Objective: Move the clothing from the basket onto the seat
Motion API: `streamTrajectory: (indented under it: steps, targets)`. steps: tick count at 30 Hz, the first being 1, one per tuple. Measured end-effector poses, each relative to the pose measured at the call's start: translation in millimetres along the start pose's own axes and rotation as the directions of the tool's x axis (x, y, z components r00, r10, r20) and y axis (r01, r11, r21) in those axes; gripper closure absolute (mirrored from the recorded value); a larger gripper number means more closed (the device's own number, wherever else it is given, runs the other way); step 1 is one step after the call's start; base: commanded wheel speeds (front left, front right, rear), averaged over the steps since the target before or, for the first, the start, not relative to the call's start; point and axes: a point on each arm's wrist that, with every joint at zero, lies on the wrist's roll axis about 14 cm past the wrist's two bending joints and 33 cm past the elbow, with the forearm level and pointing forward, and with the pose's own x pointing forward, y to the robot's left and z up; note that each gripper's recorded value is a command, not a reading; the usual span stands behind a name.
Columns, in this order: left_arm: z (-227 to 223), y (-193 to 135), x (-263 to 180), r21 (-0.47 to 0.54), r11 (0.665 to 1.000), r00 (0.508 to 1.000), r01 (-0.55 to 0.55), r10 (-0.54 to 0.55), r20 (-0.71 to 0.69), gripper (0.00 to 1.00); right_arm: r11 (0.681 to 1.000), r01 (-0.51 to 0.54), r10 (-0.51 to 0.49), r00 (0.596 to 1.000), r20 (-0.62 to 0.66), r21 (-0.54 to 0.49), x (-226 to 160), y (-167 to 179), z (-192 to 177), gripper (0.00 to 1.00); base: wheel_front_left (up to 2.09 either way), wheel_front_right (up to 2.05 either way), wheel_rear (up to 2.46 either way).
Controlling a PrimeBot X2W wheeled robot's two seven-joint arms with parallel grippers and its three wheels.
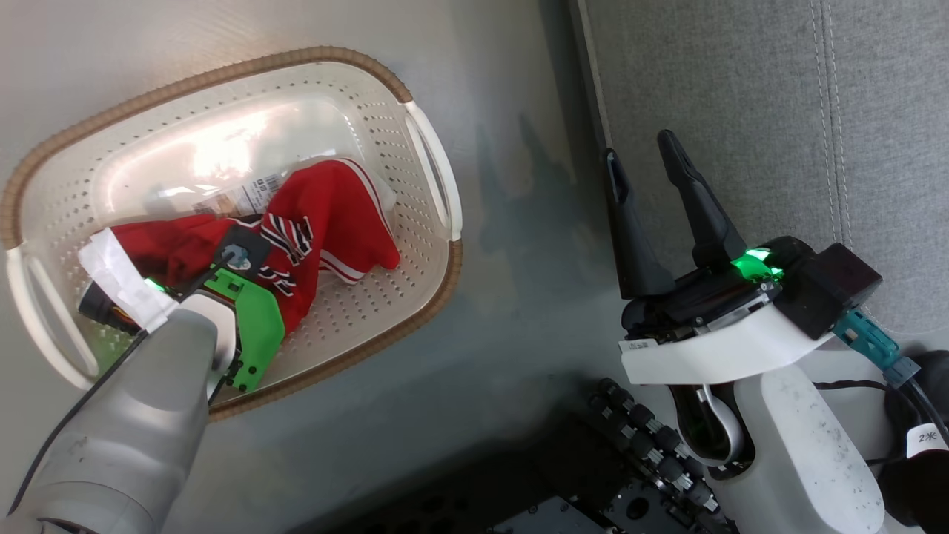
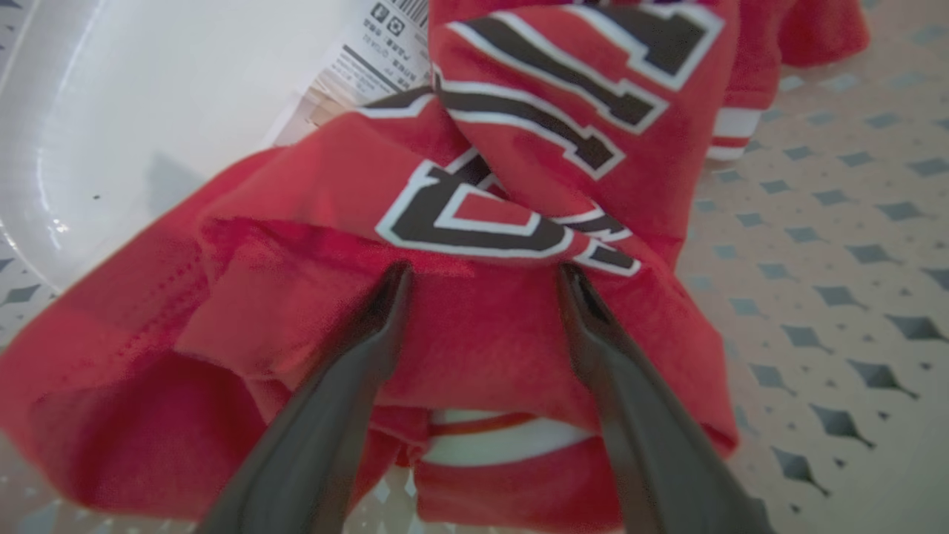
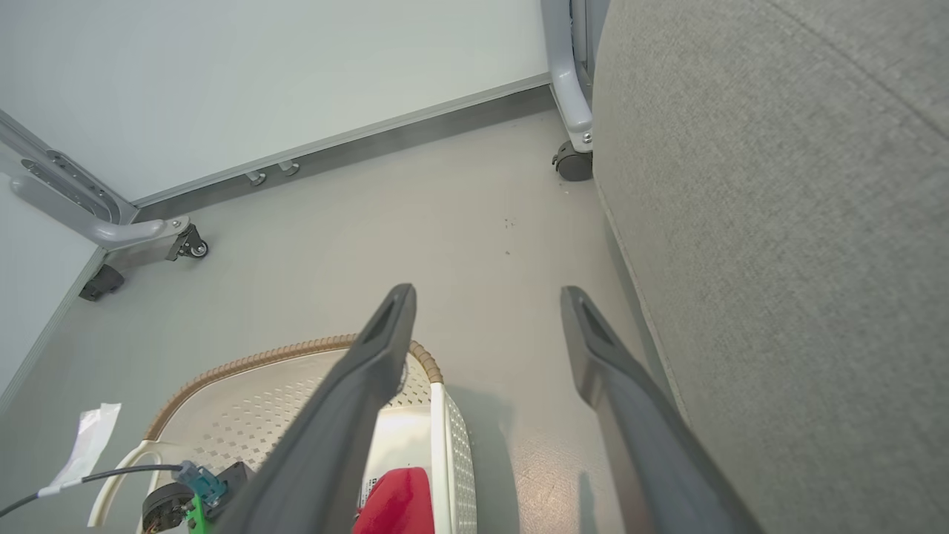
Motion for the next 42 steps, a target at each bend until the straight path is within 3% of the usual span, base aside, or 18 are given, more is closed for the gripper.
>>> streamTrajectory:
  steps: [20, 21, 23, 24, 33, 42]
  targets:
    - [-25, 5, 33, -0.001, 0.999, 0.977, 0.037, -0.036, -0.212, 0.00, 0.999, 0.038, -0.037, 0.997, -0.062, 0.019, 0, -13, -23, 0.00, 0.00, 0.00, 0.00]
    - [-25, 5, 33, 0.002, 0.999, 0.973, 0.038, -0.036, -0.228, 0.21, 0.999, 0.039, -0.038, 0.997, -0.061, 0.019, 0, -13, -23, 0.00, 0.00, 0.00, 0.00]
    - [-26, 6, 33, 0.004, 0.999, 0.969, 0.035, -0.033, -0.243, 0.95, 0.999, 0.044, -0.043, 0.997, -0.058, 0.014, 0, -15, -22, 0.00, 0.00, 0.00, 0.00]
    - [-27, 8, 32, 0.005, 1.000, 0.967, 0.030, -0.028, -0.253, 1.00, 0.999, 0.044, -0.044, 0.997, -0.056, 0.013, 0, -15, -21, 0.00, 0.00, 0.00, 0.00]
    - [-28, 11, 32, 0.056, 0.998, 0.967, 0.027, -0.011, -0.256, 1.00, 0.999, 0.048, -0.048, 0.997, -0.053, 0.008, 0, -17, -20, 0.00, 0.00, 0.00, 0.00]
    - [3, 18, 31, 0.108, 0.994, 0.997, 0.010, -0.002, -0.078, 1.00, 0.999, 0.041, -0.040, 0.999, -0.027, 0.008, 5, -16, -12, 0.00, 0.00, 0.00, 0.00]
